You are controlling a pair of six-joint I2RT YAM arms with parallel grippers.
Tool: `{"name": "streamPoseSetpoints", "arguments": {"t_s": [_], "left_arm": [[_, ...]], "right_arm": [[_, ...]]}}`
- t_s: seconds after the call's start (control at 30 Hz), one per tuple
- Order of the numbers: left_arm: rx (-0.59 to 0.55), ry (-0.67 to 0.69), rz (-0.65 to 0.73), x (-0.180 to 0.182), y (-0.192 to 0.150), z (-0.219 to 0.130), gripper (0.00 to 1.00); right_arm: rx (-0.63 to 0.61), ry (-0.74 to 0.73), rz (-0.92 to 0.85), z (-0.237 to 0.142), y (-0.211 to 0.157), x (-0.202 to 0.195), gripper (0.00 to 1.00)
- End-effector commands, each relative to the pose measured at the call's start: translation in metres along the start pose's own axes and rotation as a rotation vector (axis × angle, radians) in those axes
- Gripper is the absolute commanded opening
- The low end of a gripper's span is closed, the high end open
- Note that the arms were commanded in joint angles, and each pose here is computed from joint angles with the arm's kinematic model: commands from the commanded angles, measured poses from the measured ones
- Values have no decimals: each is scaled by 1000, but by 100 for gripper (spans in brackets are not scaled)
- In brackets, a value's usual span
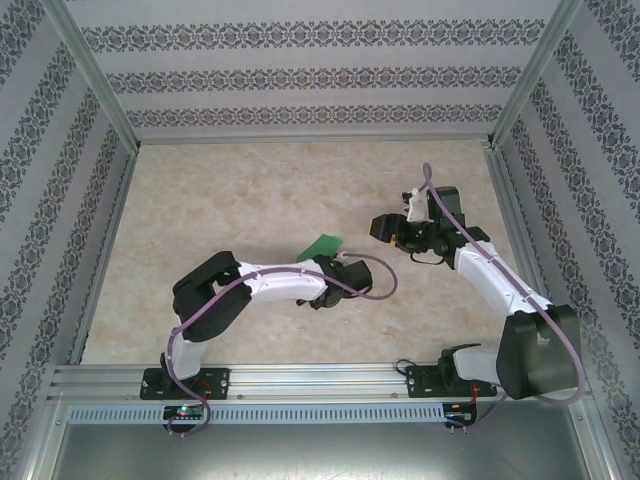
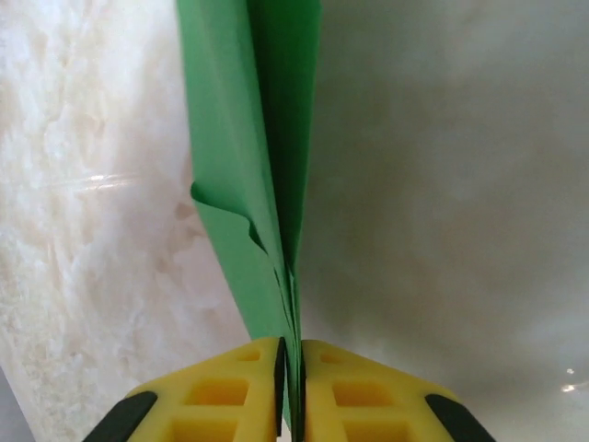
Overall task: Fold a paper plane with a square sheet of paper (pick it up from the middle)
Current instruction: Turn over the paper at the center of the table, then fold the wing for the fifth time at the center of the table.
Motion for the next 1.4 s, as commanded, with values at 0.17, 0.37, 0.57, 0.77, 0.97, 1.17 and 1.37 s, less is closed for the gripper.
{"name": "streamPoseSetpoints", "arguments": {"t_s": [0.17,0.37,0.57,0.77,0.97,1.17,1.37], "left_arm": [[-105,-157,-39,-26,28,-19,38],[-157,-301,-73,-35,35,-37,58],[-262,-531,-179,-26,36,-77,67],[-306,-689,-379,19,6,-90,68],[-317,-720,-651,75,-31,-66,73],[-351,-808,-896,103,-49,-41,74],[-357,-908,-1019,102,-55,-21,74]], "right_arm": [[7,15,-9,5,8,1,57],[24,36,2,8,7,4,54],[47,46,21,14,-2,5,46],[70,46,18,27,-21,15,41],[110,7,-2,47,-53,29,36],[132,-69,-10,68,-81,35,26],[169,-104,-47,92,-107,44,21]]}}
Point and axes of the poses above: each hand's point on the last joint's axis, 136 mm out from that joint toward the fingers, its own z axis out along the fingers, its own x axis along the line the jaws close on, y = z × x, the point moved 2 cm from there along -z, back along the fingers, and after that the axes turned 9 degrees about z, right-handed, at the moved point
